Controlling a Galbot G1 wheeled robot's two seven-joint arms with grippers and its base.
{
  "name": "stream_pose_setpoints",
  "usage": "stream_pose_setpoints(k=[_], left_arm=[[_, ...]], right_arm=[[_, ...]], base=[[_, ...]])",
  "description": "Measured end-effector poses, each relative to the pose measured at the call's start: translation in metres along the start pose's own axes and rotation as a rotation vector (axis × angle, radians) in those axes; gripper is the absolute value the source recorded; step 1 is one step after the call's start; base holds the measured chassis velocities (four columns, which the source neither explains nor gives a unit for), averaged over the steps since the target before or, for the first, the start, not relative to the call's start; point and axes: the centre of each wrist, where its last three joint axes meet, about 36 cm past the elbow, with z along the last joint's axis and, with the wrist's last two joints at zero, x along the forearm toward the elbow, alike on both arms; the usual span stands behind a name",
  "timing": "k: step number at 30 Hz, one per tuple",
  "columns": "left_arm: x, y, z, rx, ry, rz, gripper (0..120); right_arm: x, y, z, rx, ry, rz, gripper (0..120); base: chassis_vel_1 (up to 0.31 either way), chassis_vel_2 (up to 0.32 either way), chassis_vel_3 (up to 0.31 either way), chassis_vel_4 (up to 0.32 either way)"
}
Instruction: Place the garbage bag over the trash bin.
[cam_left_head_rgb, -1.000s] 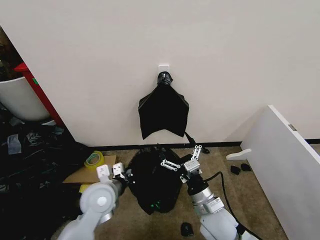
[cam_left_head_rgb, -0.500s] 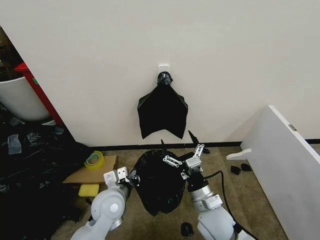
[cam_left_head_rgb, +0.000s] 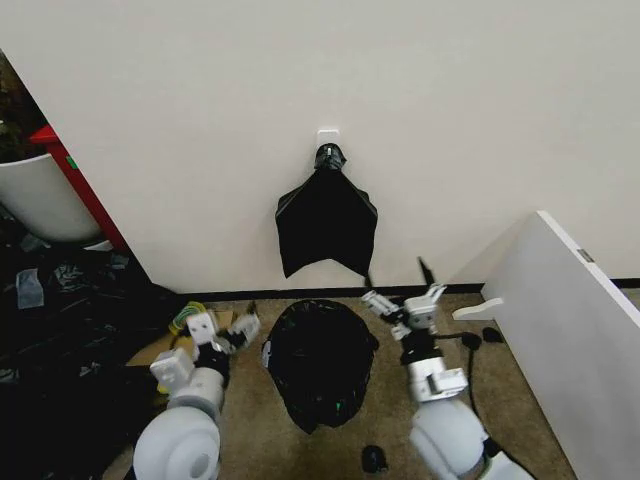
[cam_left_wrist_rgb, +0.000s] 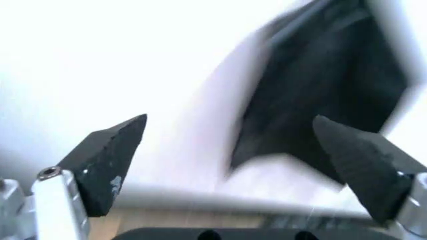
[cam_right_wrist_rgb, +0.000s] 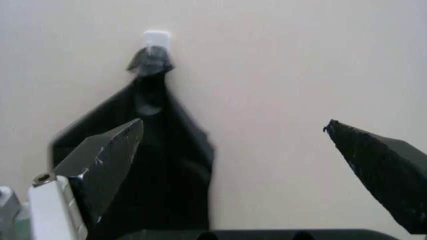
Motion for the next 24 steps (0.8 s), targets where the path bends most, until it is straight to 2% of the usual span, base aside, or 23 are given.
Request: stream_pose_setpoints(k=[2,3,4,6,8,10,15,17,24], left_arm=[[0.005,0.006,0.016,-0.014,-0.136,0.091,100],[0.005,0.006,0.016,-0.014,-0.136,0.091,100],[0.007,0.006,0.02,-0.008,-0.184,0.101,100],[0.006,0.006,0.023,0.007,-0.229,0.095,100],[0.005,0.007,0.02,0.031,-0.258,0.083,100],[-0.001,0.007,0.009,0.068,-0.283,0.066,100],[-0.01,0.016,-0.005,0.079,-0.245,0.052,100],[-0.005,0.025,-0.006,0.083,-0.163,0.02,100],[0.0,0.026,-0.014,0.141,-0.106,-0.023,100]], right_arm=[[0.0,-0.028,0.003,0.04,-0.032,-0.04,100],[0.0,-0.028,0.003,0.04,-0.032,-0.04,100],[0.005,-0.048,0.002,0.036,-0.034,-0.079,100],[0.01,-0.063,0.0,0.001,-0.034,-0.114,100],[0.012,-0.071,-0.001,-0.04,-0.034,-0.126,100],[0.012,-0.077,-0.008,-0.116,-0.007,-0.116,100],[0.012,-0.083,-0.017,-0.15,0.095,-0.034,100],[0.021,-0.087,-0.006,-0.156,0.129,-0.017,100],[0.047,-0.091,0.002,-0.192,0.107,-0.052,100]], base=[[0.0,0.0,0.0,0.0],[0.0,0.0,0.0,0.0],[0.0,0.0,0.0,0.0],[0.0,0.0,0.0,0.0],[0.0,0.0,0.0,0.0],[0.0,0.0,0.0,0.0],[0.0,0.0,0.0,0.0],[0.0,0.0,0.0,0.0],[0.0,0.0,0.0,0.0]])
